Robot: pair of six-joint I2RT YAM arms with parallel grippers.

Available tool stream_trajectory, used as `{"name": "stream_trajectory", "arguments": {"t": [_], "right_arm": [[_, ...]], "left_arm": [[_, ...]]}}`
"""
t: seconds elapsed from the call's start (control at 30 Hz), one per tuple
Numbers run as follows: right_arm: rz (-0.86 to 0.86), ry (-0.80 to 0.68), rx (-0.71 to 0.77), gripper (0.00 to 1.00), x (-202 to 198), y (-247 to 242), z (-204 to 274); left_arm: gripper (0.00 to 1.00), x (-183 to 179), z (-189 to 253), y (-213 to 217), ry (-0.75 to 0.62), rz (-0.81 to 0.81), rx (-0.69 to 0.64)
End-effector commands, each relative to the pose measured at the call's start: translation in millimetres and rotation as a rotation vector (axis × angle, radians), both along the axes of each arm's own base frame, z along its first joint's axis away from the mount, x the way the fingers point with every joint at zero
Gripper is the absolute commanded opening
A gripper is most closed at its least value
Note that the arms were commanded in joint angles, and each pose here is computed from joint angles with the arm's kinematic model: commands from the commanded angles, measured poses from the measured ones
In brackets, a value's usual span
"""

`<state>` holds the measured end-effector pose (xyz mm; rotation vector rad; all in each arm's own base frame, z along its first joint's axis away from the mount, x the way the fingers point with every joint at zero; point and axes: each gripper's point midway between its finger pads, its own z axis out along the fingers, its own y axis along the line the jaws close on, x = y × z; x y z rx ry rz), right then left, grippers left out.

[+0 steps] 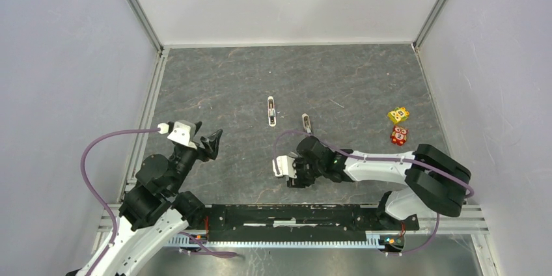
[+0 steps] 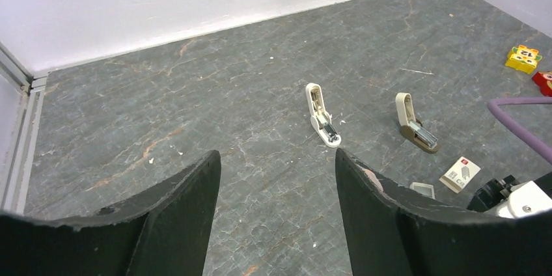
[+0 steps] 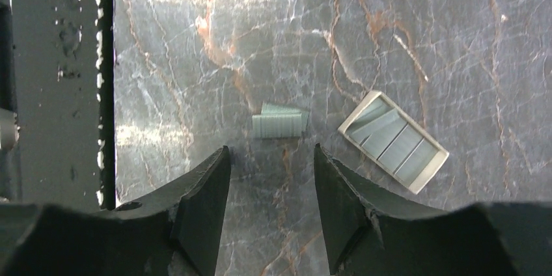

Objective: Load the staples into the stapler

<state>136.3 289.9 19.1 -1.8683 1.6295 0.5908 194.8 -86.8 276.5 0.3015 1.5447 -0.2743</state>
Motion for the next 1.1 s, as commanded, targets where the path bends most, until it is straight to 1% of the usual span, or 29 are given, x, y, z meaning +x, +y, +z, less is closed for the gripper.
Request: {"name": "stream_trajectory", "arguments": {"t": [0.0,0.33,0.6,0.73,0.87,1.07], "right_arm": [[0.024,-0.020,0.041,0.56,10.0,21.6,9.4],[0.018,0.006,0.015,0.53,12.5,26.8,6.8],[0.013,0.028,0.006,0.45,8.7,23.5,6.6],[0.011,0.042,-0.006,0.45,6.9,22.3,3.8],[0.004,0.056,-0.030,0.48,6.7,20.3,-0.8],[-0.014,0.063,-0.049,0.47,10.3,20.0,-2.6]], "left_arm": [[0.72,3.6,8.4,6.3,-0.047,0.031,0.030],[0.72,3.8,8.2,6.6,-0.051,0.032,0.034],[0.72,5.2,7.4,5.4,-0.046,0.031,0.038],[0.72,4.8,7.5,5.4,-0.047,0.030,0.036],[0.72,4.5,7.7,5.3,-0.048,0.028,0.035],[0.72,4.1,7.4,5.1,-0.047,0.026,0.035]]}}
